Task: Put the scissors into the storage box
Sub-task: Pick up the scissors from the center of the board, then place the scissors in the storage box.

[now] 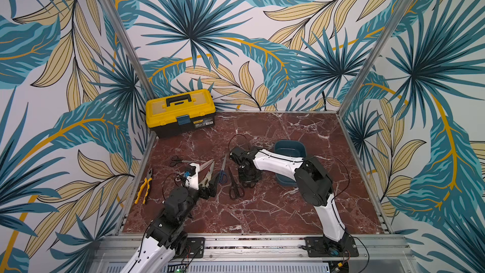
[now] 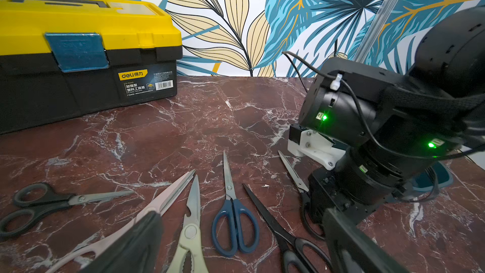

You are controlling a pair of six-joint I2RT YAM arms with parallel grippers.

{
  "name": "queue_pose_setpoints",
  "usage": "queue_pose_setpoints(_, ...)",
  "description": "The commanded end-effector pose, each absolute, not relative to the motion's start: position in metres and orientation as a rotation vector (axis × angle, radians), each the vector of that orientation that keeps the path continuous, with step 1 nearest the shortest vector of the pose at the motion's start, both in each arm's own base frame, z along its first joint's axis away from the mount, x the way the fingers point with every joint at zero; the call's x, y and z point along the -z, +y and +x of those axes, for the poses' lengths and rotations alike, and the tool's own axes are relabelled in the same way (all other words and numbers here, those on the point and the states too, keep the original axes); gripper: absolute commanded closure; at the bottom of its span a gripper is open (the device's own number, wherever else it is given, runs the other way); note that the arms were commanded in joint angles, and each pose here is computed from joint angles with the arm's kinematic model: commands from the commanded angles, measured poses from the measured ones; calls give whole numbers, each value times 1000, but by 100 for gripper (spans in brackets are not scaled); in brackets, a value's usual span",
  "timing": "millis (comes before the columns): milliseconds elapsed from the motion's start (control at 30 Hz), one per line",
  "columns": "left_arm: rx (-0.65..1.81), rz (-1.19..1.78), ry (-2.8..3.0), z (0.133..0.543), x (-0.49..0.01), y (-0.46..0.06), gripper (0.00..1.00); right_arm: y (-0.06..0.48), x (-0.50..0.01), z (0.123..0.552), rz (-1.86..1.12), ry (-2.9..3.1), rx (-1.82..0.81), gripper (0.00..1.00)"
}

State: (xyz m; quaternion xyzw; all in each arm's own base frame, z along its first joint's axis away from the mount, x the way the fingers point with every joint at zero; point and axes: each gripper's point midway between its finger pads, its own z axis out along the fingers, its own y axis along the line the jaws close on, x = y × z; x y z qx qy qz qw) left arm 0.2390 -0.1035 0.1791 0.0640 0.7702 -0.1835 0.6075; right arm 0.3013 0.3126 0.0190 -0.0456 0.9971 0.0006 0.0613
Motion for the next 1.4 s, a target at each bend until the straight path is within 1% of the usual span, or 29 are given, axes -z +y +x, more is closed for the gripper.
queue_pose_setpoints(0, 424, 151, 1794, 238, -170, -103, 0, 283, -8, 309, -138, 3008, 175, 83)
queue_pose_setpoints(100, 423, 152, 1793, 238, -170, -103, 0, 280, -3, 306, -180, 3021, 197, 85)
queue_pose_setpoints(167, 424, 151, 1794, 238, -170, -103, 0, 271, -2, 315, -155, 3026, 201, 88)
queue_pose_setpoints(267, 424, 152, 1795, 238, -170, -104, 0, 274, -9, 320, -189, 3003, 193, 91)
queue_pose_setpoints(367, 421, 150, 1794, 238, -170, -103, 0, 275, -23, 326, -226, 2964, 177, 92)
queue_pose_setpoints(567, 419, 147, 1790, 238, -172, -103, 0, 289, -72, 335, -309, 2859, 21, 92)
queue_pose_setpoints(667, 419, 141, 1790, 238, -172, -102, 0, 289, -102, 343, -315, 2777, -15, 92)
queue_pose_setpoints(800, 382, 85, 1783, 243, -173, -94, 0, 279, -136, 350, -259, 2711, -64, 92)
queue_pose_setpoints(867, 384, 62, 1789, 248, -175, -94, 0, 262, -150, 353, -203, 2684, -56, 92)
queue_pose_setpoints(1033, 425, 219, 1862, 263, -206, -137, 1, 188, -155, 356, 19, 2697, -10, 92)
queue_pose_setpoints(1100, 394, 371, 1871, 267, -224, -170, 1, 152, -145, 353, 109, 2732, 29, 92)
queue_pose_setpoints(1200, 378, 587, 1833, 267, -241, -228, 1, 114, -127, 344, 183, 2772, 108, 92)
queue_pose_setpoints(1300, 439, 722, 1787, 262, -241, -277, 0, 98, -113, 336, 189, 2799, 151, 92)
queue_pose_setpoints(1367, 482, 758, 1766, 260, -234, -297, 0, 94, -103, 335, 193, 2812, 170, 92)
